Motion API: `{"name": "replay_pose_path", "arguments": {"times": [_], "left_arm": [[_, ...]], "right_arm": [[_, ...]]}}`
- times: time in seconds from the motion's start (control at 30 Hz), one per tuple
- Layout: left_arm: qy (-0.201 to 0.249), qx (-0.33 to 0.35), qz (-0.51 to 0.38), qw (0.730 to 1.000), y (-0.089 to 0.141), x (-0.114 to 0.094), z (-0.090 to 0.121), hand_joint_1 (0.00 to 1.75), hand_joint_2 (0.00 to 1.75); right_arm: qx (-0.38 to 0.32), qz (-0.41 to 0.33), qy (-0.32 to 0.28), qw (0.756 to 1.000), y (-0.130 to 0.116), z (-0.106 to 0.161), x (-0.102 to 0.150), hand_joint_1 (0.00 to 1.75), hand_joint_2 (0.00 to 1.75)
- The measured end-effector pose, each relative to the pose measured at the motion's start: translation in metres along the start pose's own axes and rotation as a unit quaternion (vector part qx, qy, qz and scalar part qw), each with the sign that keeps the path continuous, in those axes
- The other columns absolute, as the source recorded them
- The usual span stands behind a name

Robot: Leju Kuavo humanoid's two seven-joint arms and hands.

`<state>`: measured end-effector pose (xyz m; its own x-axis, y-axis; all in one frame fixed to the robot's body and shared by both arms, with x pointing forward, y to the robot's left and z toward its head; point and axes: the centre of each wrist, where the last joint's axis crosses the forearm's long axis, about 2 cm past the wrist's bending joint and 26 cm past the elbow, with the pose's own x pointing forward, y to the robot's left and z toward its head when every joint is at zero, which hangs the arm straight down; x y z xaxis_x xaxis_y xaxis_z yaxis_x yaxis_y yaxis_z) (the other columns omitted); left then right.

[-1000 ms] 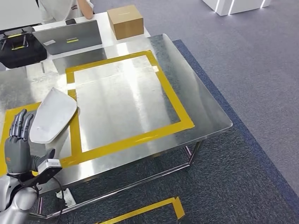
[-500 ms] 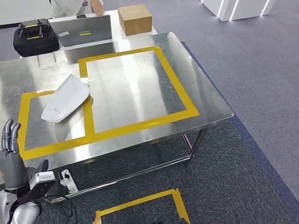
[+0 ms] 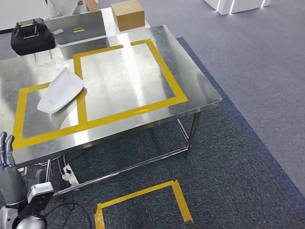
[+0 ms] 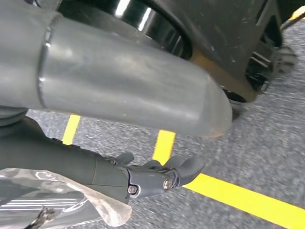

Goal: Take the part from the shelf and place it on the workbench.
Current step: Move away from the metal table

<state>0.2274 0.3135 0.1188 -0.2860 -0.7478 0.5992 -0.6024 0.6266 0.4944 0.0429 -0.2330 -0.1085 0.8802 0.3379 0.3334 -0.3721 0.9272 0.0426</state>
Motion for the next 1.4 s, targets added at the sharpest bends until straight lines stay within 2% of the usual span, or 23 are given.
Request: {"name": "replay_pose_path", "arguments": {"times": [0.13, 0.3, 0.47, 0.6, 0.73, 0.83, 0.9, 1.07, 1.17, 1.33, 1.4], "left_arm": [[0.049, 0.005, 0.018, 0.999, 0.001, -0.004, 0.015, 0.00, 0.00], [0.123, -0.003, 0.011, 0.992, -0.003, -0.021, 0.041, 0.00, 0.00], [0.147, -0.061, -0.115, 0.981, -0.008, -0.043, 0.083, 0.00, 0.00], [0.248, -0.090, -0.133, 0.955, -0.014, -0.063, 0.125, 0.00, 0.00], [0.368, -0.109, -0.126, 0.915, -0.020, -0.082, 0.167, 0.00, 0.00], [0.445, -0.132, -0.122, 0.877, -0.021, -0.087, 0.196, 0.00, 0.00], [0.496, -0.148, -0.115, 0.848, -0.022, -0.087, 0.213, 0.00, 0.00], [0.614, -0.207, -0.104, 0.754, -0.022, -0.074, 0.255, 0.00, 0.00], [0.651, -0.243, -0.096, 0.712, -0.025, -0.063, 0.271, 0.00, 0.00], [0.670, -0.290, -0.071, 0.679, -0.030, -0.048, 0.287, 0.00, 0.00], [0.673, -0.297, -0.065, 0.674, -0.033, -0.043, 0.289, 0.00, 0.00]], "right_arm": [[-0.002, -0.006, 0.005, 1.000, 0.000, 0.000, -0.001, 0.00, 0.00], [-0.003, -0.013, 0.007, 1.000, 0.001, 0.000, 0.000, 0.00, 0.00], [-0.005, -0.018, 0.014, 1.000, 0.001, 0.000, -0.002, 0.00, 0.00], [-0.006, -0.016, 0.020, 1.000, 0.001, 0.000, -0.001, 0.00, 0.00], [-0.017, -0.008, 0.021, 1.000, -0.003, 0.000, 0.000, 0.00, 0.00], [-0.028, -0.003, 0.024, 0.999, -0.006, -0.001, 0.004, 0.00, 0.00], [-0.032, -0.003, 0.033, 0.999, -0.006, -0.001, 0.003, 0.00, 0.00], [-0.035, -0.004, 0.046, 0.998, -0.006, 0.000, 0.001, 0.00, 0.00], [-0.037, -0.004, 0.050, 0.998, -0.005, 0.000, -0.001, 0.00, 0.00], [-0.038, -0.004, 0.048, 0.998, -0.005, 0.000, 0.001, 0.00, 0.00], [-0.039, -0.004, 0.047, 0.998, -0.006, 0.000, 0.002, 0.00, 0.00]]}}
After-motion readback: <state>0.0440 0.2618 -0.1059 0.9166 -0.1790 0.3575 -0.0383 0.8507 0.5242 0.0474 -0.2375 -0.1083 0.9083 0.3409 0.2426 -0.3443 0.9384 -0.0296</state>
